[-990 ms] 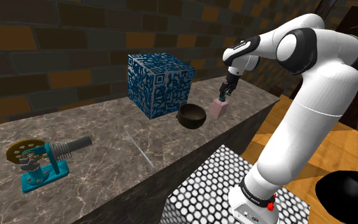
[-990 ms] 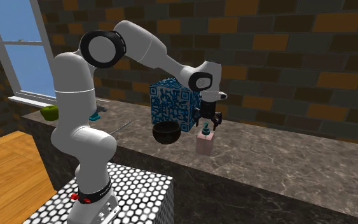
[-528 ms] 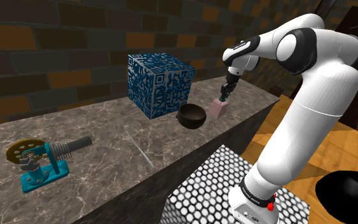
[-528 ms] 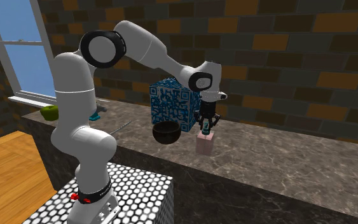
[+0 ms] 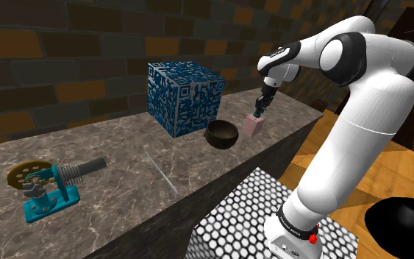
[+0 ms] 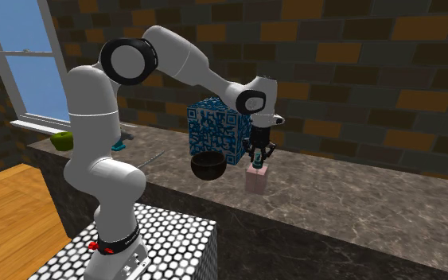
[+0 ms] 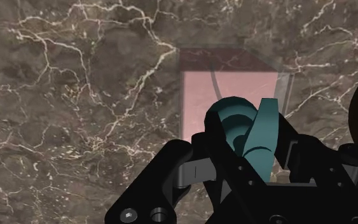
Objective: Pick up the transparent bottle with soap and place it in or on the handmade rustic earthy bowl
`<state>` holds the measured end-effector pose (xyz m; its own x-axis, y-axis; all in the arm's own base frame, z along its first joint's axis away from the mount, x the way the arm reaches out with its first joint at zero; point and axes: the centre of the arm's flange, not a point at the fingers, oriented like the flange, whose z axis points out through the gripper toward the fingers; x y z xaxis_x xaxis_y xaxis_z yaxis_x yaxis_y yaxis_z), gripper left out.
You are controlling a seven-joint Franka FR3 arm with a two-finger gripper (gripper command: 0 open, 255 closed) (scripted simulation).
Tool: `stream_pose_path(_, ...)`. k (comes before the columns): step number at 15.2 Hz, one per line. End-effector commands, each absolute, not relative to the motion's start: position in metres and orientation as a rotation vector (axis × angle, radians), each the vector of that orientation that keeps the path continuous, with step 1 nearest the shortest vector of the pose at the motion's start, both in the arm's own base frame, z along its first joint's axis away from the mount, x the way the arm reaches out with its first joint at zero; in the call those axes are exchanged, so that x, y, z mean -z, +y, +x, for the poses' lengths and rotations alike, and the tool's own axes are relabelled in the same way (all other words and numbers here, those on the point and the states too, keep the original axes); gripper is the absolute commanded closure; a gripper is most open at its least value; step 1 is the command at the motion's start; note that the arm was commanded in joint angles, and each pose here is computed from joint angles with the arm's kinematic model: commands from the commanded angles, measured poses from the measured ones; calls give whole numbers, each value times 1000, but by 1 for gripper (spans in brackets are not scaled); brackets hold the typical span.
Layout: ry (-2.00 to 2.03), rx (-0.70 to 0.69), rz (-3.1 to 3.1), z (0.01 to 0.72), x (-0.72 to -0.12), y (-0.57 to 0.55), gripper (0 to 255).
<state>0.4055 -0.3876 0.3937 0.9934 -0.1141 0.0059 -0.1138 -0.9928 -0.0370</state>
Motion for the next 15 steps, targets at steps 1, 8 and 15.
stream_pose_path(1,177,11,-3099,406,-399,-387,255)
stream_pose_path(8,177,11,-3099,406,-435,-387,255)
stream_pose_path(15,177,11,-3099,406,-472,-387,255)
